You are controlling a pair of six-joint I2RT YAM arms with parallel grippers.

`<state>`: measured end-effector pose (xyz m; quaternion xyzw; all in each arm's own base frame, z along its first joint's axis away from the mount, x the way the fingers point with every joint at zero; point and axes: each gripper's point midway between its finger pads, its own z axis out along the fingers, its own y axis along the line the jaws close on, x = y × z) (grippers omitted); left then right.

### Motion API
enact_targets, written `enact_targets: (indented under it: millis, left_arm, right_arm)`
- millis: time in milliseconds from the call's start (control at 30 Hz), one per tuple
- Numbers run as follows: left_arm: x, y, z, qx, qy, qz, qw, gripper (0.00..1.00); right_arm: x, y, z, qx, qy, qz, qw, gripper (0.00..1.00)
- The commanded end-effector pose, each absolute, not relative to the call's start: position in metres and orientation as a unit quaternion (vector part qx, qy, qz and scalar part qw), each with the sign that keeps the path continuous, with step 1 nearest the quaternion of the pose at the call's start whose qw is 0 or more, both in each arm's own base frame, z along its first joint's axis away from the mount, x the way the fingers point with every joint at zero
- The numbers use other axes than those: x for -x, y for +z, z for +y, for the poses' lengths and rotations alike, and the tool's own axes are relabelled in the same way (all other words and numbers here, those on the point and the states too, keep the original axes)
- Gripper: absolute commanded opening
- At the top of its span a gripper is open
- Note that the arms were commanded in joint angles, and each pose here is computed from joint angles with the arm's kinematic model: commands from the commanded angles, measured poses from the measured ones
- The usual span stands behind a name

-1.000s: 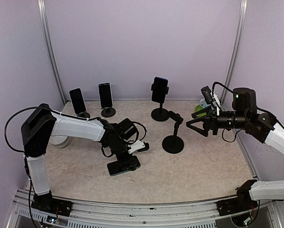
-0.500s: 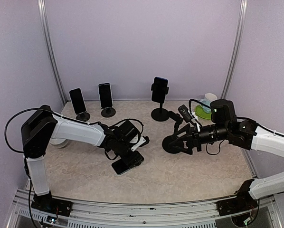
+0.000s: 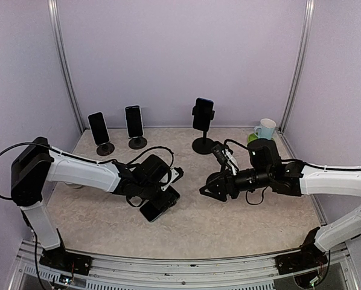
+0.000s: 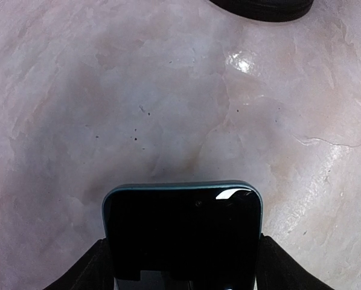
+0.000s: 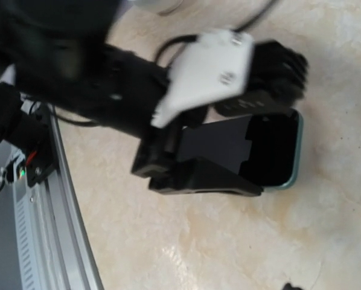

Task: Place the phone on the phone stand
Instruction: Pick up the phone from the center of the board.

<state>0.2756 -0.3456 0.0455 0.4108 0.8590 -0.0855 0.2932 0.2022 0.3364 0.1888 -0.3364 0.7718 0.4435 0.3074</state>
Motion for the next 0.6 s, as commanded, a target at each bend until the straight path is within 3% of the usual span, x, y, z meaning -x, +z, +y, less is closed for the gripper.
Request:
enact_targets:
  millis: [0, 567]
  left_arm:
    - [-0.283, 0.092, -0.356, -0.385, -0.110, 0.840, 0.366, 0.55]
    - [-0.254, 0.167, -0.372, -0.367, -0.139, 0.783, 0.483, 0.55]
  right_arm:
    - [-0.211, 0.198, 0.346, 0.315, 0.456, 0.767, 0.325, 0.71]
    - [-0.236, 0.211, 0.359, 0.268, 0.451, 0.786, 0.328, 0.64]
